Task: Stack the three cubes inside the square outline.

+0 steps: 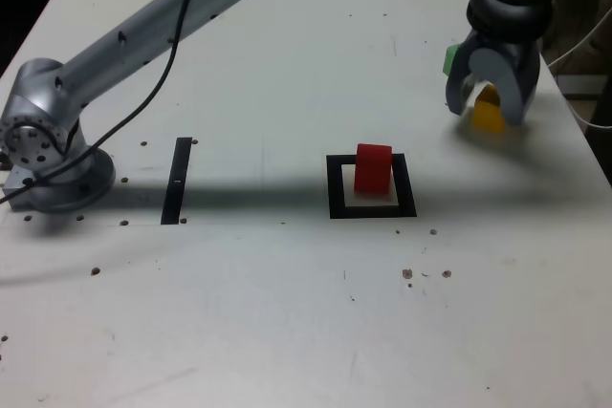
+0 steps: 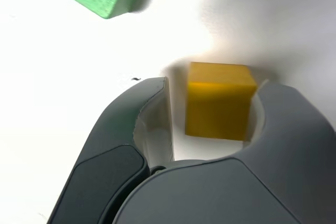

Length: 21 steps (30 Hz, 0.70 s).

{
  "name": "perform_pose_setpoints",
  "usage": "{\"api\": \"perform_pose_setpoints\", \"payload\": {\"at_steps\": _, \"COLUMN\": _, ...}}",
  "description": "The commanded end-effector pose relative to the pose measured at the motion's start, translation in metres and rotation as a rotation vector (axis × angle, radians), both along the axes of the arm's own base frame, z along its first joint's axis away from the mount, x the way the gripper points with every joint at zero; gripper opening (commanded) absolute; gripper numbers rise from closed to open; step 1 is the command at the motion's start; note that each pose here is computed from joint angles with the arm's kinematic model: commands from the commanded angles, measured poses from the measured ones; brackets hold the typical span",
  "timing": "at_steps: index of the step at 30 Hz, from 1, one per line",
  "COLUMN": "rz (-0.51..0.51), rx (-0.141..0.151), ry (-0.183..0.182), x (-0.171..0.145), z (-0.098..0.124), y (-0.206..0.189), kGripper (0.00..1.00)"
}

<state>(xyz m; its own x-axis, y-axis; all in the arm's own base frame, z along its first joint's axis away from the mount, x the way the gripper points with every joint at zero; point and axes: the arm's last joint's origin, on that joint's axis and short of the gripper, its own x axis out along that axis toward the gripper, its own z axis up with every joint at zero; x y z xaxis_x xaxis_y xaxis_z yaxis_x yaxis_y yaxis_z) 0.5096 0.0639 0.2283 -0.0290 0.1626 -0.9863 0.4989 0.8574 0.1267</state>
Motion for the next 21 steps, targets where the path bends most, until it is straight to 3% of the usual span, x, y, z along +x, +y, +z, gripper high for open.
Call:
{"api": "perform_pose_setpoints", "payload": {"at_steps": 1, "rz": 0.002, "rx": -0.004, "ry": -0.001, "x": 0.000, "z": 0.001, "y": -0.002, "kGripper": 0.28}}
{"api": "perform_pose_setpoints", "payload": {"at_steps": 7, "rz": 0.004, "rx": -0.011, "ry": -0.005, "x": 0.000, "z": 0.001, "y": -0.005, "kGripper": 0.20}}
{"api": "perform_pose_setpoints", "payload": {"at_steps": 13, "rz": 0.021, "rx": -0.009, "ry": -0.020, "x": -0.002, "z": 0.010, "y": -0.010, "kGripper": 0.19}}
{"api": "perform_pose_setpoints", "payload": {"at_steps": 18, "rz": 0.049, "rx": 0.000, "ry": -0.065, "x": -0.015, "z": 0.039, "y": -0.022, "kGripper": 0.18}}
{"api": "perform_pose_setpoints", "payload": {"at_steps": 21, "rz": 0.075, "rx": -0.015, "ry": -0.087, "x": -0.030, "z": 0.060, "y": -0.029, "kGripper": 0.18}}
